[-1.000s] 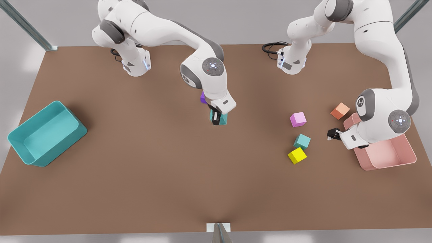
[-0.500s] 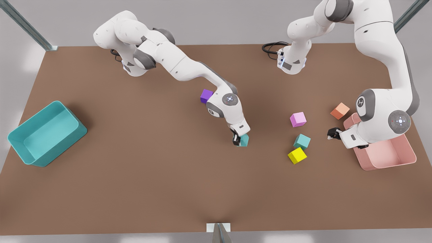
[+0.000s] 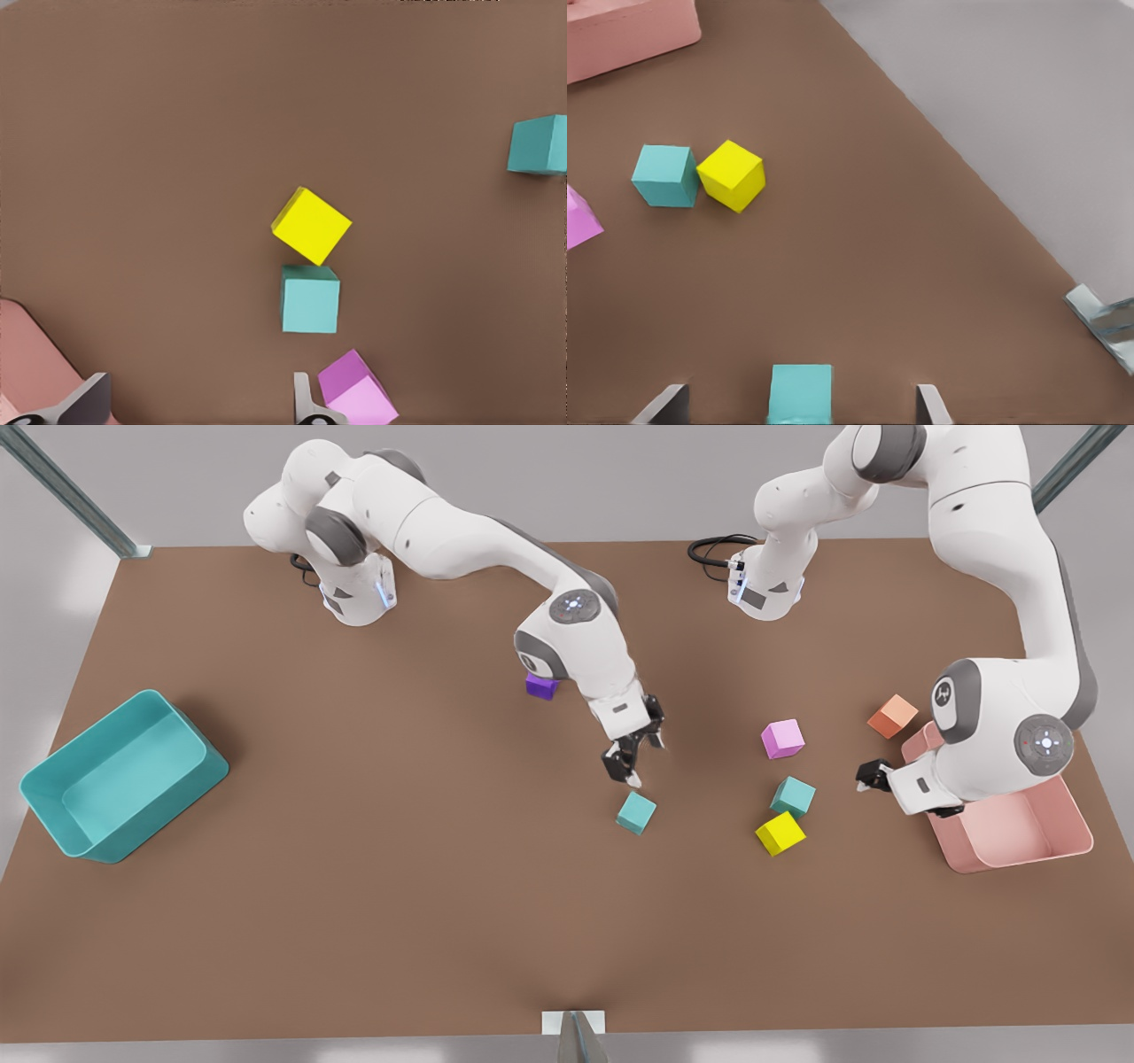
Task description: Stack the two blue cubes on top of each other
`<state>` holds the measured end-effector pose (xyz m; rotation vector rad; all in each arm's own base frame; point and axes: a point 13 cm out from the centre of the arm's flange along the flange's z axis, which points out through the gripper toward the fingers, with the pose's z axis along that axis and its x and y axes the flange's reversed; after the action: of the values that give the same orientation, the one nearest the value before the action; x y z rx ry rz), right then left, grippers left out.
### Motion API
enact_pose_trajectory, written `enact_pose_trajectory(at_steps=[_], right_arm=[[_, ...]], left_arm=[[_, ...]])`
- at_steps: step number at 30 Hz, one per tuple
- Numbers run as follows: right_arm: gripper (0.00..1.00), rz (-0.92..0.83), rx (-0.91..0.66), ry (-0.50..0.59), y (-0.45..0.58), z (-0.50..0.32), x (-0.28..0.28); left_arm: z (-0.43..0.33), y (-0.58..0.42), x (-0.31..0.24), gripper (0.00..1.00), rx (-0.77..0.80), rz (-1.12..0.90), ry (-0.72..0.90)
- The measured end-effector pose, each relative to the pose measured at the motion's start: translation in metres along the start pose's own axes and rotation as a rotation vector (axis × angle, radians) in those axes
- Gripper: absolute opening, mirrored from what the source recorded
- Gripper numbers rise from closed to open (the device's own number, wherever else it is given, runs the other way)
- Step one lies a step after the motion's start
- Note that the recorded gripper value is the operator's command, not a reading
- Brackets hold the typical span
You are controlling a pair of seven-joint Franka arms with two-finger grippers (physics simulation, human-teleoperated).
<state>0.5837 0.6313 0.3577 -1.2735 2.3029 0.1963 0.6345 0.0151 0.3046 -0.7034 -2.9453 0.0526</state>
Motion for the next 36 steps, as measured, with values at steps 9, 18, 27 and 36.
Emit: enact_pose_trajectory(at_steps=[9,18,27,36], right_arm=[[1.00,1.117,0.152,0.645,-0.332,-0.280,0.612],[1.00,0.997,0.112,0.659,-0.232,-0.202,0.608],[1.00,1.017,0.138,0.623,-0.242,-0.198,0.603],[1.00,1.026,0.146,0.615,-0.245,-0.194,0.601]], left_arm=[[0.050,-0.070,-0.039,1.00,-0.061,0.139,0.060],[0.162,-0.089,0.019,1.00,-0.057,0.162,0.122],[0.206,-0.080,0.033,1.00,-0.111,0.202,0.004],[0.225,-0.073,0.048,1.00,-0.106,0.174,-0.049]])
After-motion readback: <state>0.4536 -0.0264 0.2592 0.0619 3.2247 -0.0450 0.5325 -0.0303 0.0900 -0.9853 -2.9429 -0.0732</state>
